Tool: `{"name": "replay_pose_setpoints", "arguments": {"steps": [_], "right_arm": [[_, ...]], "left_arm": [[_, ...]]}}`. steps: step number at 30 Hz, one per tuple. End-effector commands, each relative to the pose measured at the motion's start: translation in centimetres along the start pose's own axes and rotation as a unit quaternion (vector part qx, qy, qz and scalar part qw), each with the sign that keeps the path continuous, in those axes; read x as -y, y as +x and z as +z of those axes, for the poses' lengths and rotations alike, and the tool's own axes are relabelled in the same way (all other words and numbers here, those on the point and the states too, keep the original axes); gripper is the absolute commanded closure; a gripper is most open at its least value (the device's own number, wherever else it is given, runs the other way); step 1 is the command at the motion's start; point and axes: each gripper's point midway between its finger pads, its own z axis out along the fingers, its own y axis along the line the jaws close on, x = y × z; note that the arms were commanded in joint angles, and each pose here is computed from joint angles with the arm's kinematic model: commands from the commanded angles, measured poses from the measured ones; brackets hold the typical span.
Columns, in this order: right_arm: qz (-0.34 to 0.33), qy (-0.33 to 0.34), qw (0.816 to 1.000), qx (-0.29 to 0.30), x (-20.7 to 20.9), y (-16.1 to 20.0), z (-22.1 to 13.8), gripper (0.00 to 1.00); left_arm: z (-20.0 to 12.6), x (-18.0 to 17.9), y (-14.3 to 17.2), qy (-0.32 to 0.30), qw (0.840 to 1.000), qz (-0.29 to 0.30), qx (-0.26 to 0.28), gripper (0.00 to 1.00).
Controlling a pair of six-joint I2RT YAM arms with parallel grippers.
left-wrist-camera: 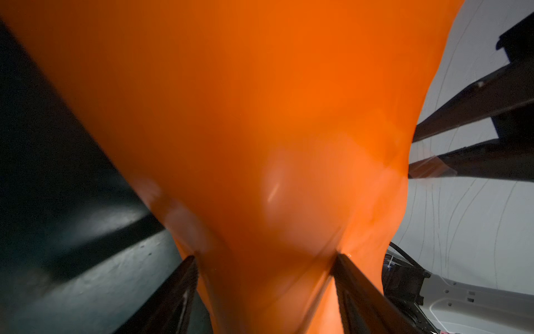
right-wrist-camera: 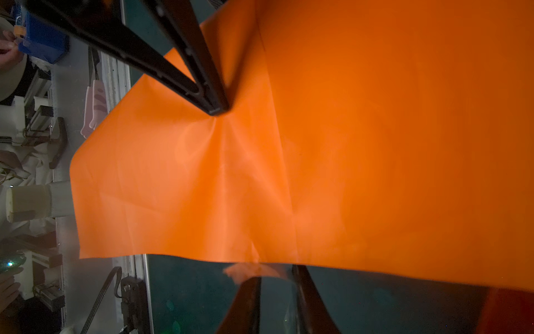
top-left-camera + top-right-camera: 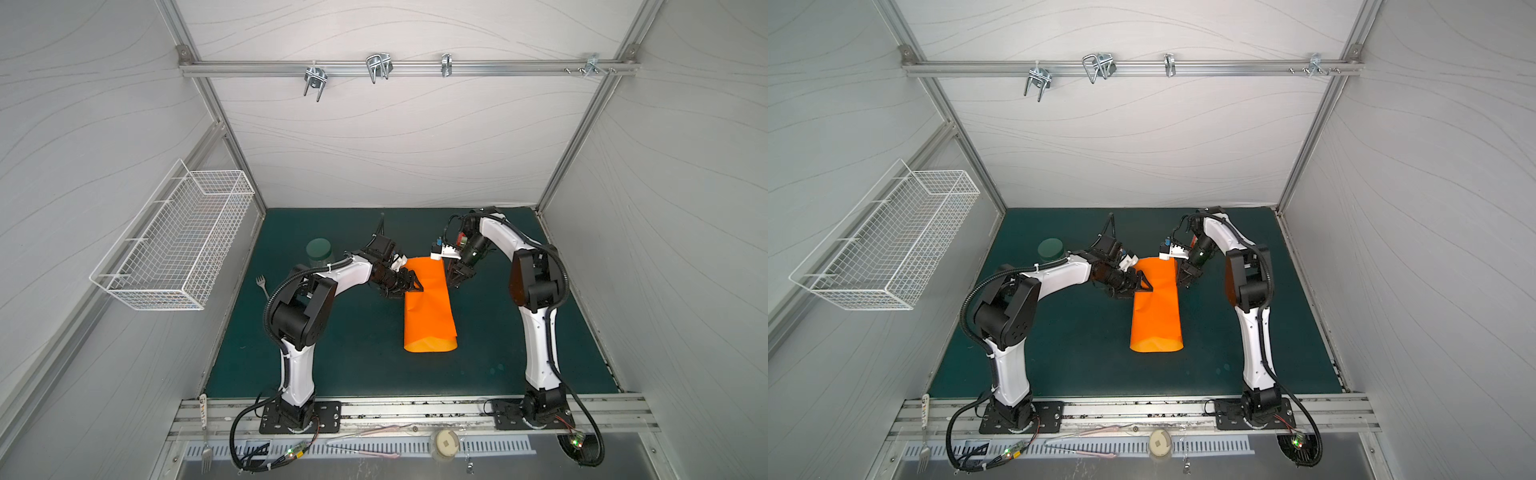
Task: Wrap a gift box in wrapping paper
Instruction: Wrap the gift box with the wrapping paper.
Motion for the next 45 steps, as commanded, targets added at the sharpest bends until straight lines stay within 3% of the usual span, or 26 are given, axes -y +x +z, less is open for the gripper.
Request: {"name": "replay_pose_setpoints", "arguments": {"steps": [1, 24, 45], "right_arm": [[-0.015, -0.017, 1.0, 0.009, -0.4, -1.4, 0.9, 0.78], [-0.023, -0.002, 0.999, -0.03, 0.4, -2.5, 1.5, 0.6], [-0.05, 0.022, 0.996, -0.075, 1.6, -0.9, 1.5, 0.51]], "left_arm": [[2.7, -5.8, 1.6, -0.102, 0.994, -0.033, -0.018, 0.26], [2.8, -5.4, 1.8, -0.098, 0.995, -0.03, -0.02, 0.26], [2.7, -5.2, 1.7, -0.097, 0.995, -0.025, -0.017, 0.27]]}}
